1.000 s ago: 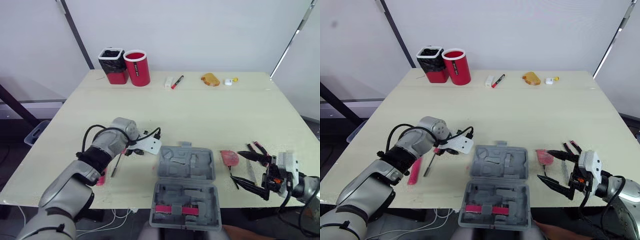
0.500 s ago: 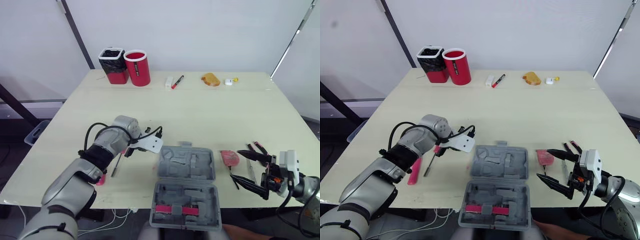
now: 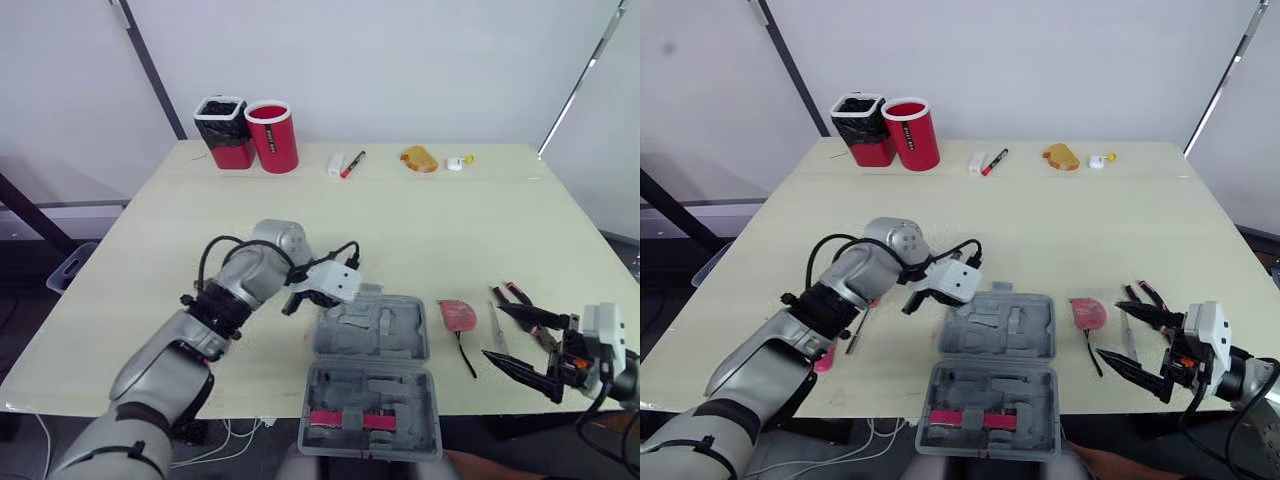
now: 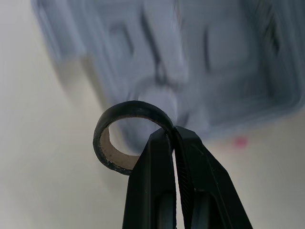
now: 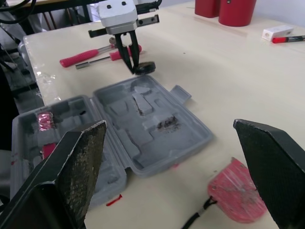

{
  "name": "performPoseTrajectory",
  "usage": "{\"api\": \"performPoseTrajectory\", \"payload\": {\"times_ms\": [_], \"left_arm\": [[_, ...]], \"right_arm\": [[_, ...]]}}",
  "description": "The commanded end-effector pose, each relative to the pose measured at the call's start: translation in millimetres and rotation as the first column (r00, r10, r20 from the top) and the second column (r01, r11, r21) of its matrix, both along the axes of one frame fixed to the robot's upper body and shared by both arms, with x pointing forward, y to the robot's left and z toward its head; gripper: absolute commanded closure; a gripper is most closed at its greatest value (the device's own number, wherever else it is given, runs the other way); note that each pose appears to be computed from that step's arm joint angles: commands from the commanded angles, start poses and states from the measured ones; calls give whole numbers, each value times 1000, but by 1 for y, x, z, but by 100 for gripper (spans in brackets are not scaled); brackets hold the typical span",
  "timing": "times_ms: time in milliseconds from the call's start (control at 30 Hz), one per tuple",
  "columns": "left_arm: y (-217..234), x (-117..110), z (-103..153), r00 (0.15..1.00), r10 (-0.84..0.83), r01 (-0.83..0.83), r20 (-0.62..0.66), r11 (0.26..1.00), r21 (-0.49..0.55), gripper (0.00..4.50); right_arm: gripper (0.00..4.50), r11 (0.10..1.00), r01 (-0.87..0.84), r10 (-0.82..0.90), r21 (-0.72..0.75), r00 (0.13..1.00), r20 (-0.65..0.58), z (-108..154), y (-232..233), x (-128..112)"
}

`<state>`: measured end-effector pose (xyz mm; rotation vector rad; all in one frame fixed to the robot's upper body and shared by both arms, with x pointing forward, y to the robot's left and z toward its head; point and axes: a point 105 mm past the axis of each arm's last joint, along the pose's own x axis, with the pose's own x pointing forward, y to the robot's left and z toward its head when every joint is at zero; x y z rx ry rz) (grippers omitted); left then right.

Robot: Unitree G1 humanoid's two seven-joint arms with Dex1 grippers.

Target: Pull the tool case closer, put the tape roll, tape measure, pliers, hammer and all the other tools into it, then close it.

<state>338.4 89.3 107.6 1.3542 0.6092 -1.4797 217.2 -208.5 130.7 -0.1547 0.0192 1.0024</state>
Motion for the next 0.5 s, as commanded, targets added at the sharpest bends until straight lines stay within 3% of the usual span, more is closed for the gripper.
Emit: {"api": "performPoseTrajectory", "payload": {"times_ms": [33, 200, 500], "left_arm": [[-4, -10, -9, 992, 32, -38, -120, 998, -51, 448], [-9, -3, -10, 988, 61, -72, -140, 995, -75, 448], [3, 11, -7, 990, 82, -85, -112, 996, -21, 448]], "right_arm": [[0, 1000, 10, -9, -14, 999, 41, 8, -4, 0], [0, 999, 34, -33, -25, 999, 41, 5, -7, -2], [0, 999, 31, -30, -26, 999, 36, 3, -6, -3]]}}
